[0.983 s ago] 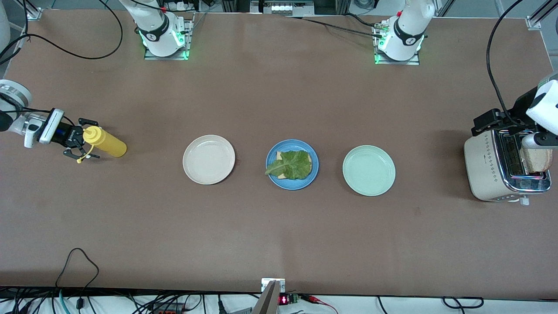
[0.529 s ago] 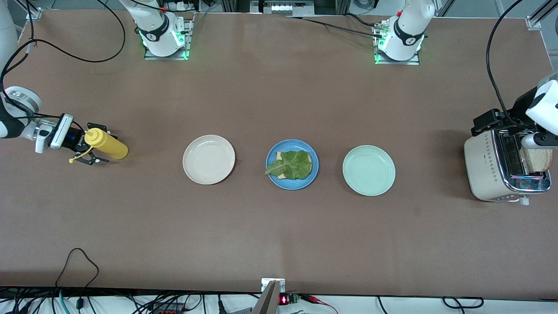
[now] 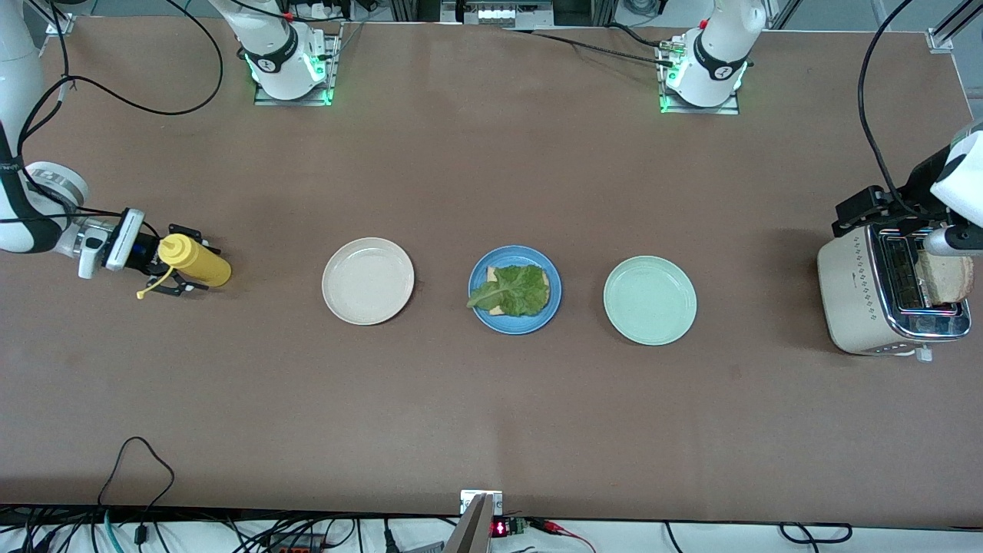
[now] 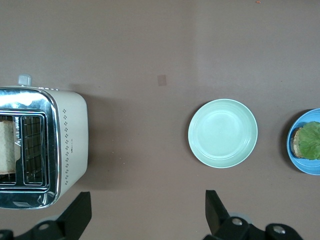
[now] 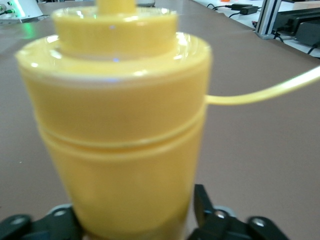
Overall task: Make sandwich in blue plate with both arms
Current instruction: 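Grasp the yellow mustard bottle with the right gripper, then lift and tilt the mustard bottle toward the blue plate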
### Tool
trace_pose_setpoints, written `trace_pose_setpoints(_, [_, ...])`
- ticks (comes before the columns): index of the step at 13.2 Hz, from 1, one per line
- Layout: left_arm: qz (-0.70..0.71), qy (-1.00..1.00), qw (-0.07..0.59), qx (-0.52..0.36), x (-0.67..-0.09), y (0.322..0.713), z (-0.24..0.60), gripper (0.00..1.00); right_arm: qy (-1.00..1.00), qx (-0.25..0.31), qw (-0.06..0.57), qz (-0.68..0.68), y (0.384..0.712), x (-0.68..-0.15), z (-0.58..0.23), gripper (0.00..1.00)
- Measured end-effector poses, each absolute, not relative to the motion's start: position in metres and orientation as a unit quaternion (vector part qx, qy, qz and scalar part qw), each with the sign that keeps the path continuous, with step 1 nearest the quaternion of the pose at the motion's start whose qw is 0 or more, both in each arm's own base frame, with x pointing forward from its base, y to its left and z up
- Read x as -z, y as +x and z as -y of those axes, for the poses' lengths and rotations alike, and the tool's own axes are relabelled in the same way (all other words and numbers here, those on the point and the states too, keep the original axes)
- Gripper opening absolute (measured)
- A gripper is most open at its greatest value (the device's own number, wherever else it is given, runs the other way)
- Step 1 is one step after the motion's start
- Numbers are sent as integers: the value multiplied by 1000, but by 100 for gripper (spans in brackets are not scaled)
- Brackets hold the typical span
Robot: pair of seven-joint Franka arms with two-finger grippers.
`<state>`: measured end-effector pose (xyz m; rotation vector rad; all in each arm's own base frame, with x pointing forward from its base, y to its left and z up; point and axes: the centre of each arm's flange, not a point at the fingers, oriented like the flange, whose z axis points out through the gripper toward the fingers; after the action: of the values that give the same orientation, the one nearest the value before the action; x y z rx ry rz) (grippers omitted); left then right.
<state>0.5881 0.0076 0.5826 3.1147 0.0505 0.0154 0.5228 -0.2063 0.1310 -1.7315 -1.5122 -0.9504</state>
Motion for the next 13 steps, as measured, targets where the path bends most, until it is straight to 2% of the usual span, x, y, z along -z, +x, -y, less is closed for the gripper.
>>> trace_pose_setpoints(1, [-15, 1000, 13, -3, -582, 588, -7, 100, -657, 360, 319, 580, 527, -133, 200, 64])
trace_pose_setpoints(5, [-15, 1000, 13, 6, -581, 586, -6, 100, -667, 334, 301, 594, 557, -152, 168, 64])
trace_pose_setpoints(9, [-15, 1000, 13, 12, -580, 584, -6, 100, -704, 258, 270, 604, 599, -242, 97, 64])
trace_pose_setpoints(13, [-14, 1000, 13, 12, -580, 584, -6, 100, -751, 172, 219, 599, 615, -331, -11, 61])
